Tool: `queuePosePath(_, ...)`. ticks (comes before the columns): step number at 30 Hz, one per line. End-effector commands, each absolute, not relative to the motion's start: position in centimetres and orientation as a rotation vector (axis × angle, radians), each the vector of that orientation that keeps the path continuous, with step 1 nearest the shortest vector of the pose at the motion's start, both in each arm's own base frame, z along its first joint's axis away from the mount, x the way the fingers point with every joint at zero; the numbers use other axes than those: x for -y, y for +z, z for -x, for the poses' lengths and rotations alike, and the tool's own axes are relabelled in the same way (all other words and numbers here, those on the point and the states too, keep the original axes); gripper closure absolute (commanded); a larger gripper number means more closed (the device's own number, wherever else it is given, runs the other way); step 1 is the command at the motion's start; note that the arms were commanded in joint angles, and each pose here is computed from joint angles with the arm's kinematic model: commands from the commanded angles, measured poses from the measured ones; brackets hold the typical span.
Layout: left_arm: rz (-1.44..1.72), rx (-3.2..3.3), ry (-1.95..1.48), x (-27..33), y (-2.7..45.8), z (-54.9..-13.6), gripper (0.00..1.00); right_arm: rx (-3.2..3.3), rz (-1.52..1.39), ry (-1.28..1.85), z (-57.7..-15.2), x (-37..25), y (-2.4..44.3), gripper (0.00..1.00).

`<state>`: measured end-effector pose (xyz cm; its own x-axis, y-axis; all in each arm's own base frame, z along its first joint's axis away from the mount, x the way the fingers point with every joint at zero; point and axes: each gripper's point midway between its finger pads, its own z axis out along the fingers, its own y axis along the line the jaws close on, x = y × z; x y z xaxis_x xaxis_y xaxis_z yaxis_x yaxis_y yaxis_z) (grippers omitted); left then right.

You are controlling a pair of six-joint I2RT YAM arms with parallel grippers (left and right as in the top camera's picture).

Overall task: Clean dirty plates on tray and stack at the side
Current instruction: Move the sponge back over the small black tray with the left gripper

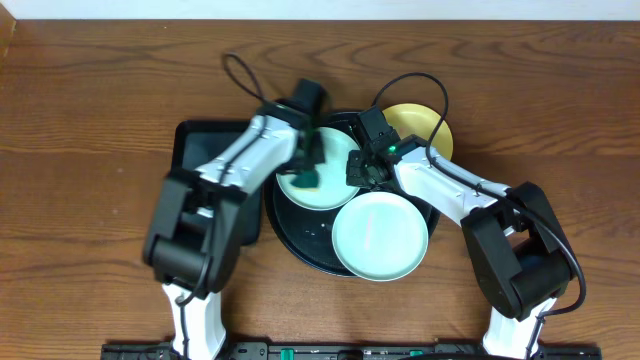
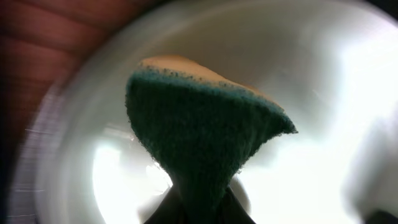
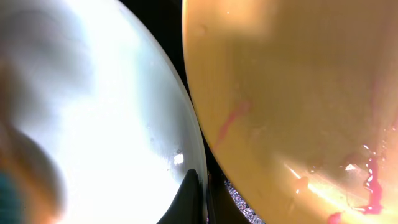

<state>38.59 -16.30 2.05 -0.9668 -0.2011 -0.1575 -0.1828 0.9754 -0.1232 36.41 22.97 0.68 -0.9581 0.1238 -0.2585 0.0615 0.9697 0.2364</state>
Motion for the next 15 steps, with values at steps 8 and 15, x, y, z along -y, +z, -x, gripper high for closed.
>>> queuePosePath(8,0.387,-2.771,-0.124,8.8,12.4,-38.8,0.92,-2.877,-0.116,0.31,-35.7,-23.3,-0.4,0.99)
queuePosePath(15,0.505,-2.752,-0.097,4.5,15.9,-36.2,0.92,-2.863,-0.034,0.356,-35.8,-23.9,0.8,0.99)
